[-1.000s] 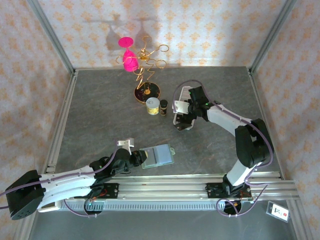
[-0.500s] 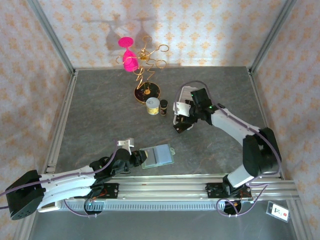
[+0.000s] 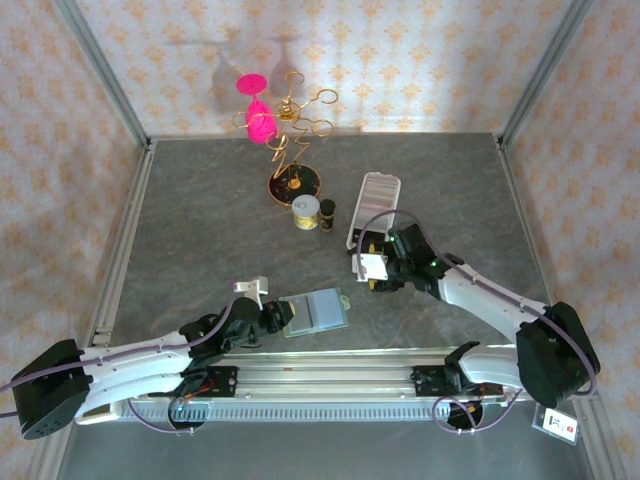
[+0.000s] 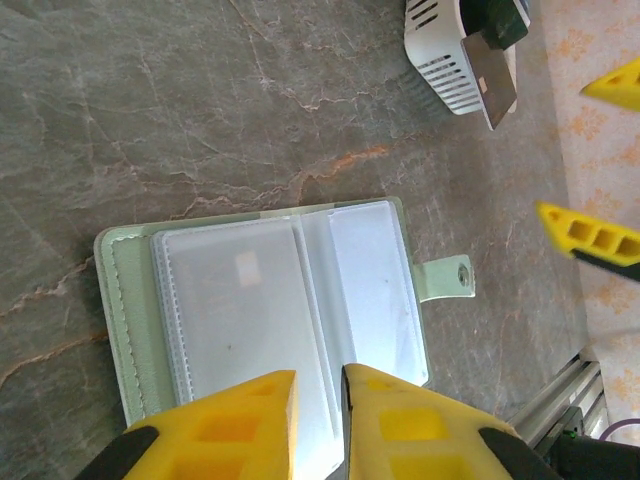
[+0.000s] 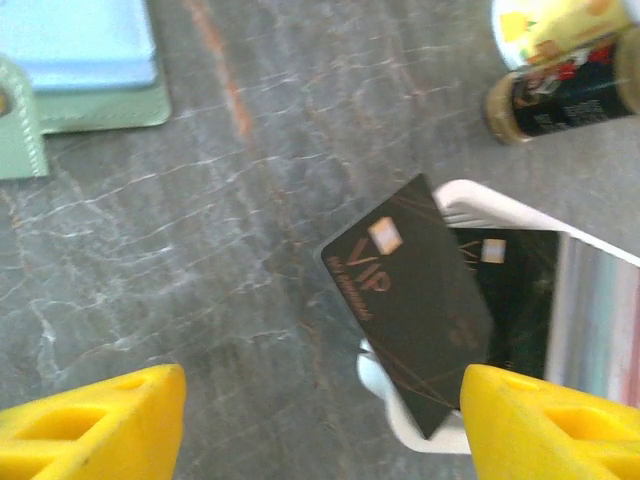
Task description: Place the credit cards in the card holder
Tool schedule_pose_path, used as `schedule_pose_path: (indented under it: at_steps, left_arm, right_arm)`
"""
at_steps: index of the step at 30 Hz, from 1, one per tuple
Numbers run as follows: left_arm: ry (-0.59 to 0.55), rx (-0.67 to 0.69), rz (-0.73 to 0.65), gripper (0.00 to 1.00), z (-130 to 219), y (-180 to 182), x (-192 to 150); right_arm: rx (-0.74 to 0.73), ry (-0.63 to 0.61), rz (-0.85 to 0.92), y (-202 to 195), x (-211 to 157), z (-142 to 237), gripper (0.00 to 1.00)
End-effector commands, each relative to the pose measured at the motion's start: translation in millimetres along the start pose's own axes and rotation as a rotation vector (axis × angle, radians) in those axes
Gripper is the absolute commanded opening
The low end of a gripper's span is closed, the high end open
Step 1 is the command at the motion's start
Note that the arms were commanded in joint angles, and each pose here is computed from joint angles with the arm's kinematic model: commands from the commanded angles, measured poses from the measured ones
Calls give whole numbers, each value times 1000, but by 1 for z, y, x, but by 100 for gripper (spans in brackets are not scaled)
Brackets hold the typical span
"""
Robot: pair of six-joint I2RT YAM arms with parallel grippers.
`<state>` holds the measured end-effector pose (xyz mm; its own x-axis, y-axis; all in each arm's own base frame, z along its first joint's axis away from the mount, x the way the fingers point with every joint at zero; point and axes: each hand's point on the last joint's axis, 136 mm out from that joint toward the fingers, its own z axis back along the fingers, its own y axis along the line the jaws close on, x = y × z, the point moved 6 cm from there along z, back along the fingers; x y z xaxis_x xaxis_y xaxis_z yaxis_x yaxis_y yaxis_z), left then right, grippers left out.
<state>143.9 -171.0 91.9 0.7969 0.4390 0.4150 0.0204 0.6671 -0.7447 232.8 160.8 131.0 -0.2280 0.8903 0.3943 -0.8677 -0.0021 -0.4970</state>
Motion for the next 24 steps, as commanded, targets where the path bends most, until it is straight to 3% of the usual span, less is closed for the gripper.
schedule_pose_path:
  at_steps: [1, 6, 24]
  left_arm:
    - [5, -33, 12, 19, 0, -2, -2]
    - [4, -58, 30, 19, 0, -1, -4]
    - [-4, -92, 42, 19, 1, -3, -3]
  right_arm:
    - [-111, -18, 75, -12, 4, -2, 71]
    - [-190, -25, 104, -10, 3, -10, 67]
    - [-179, -11, 97, -9, -2, -44, 59]
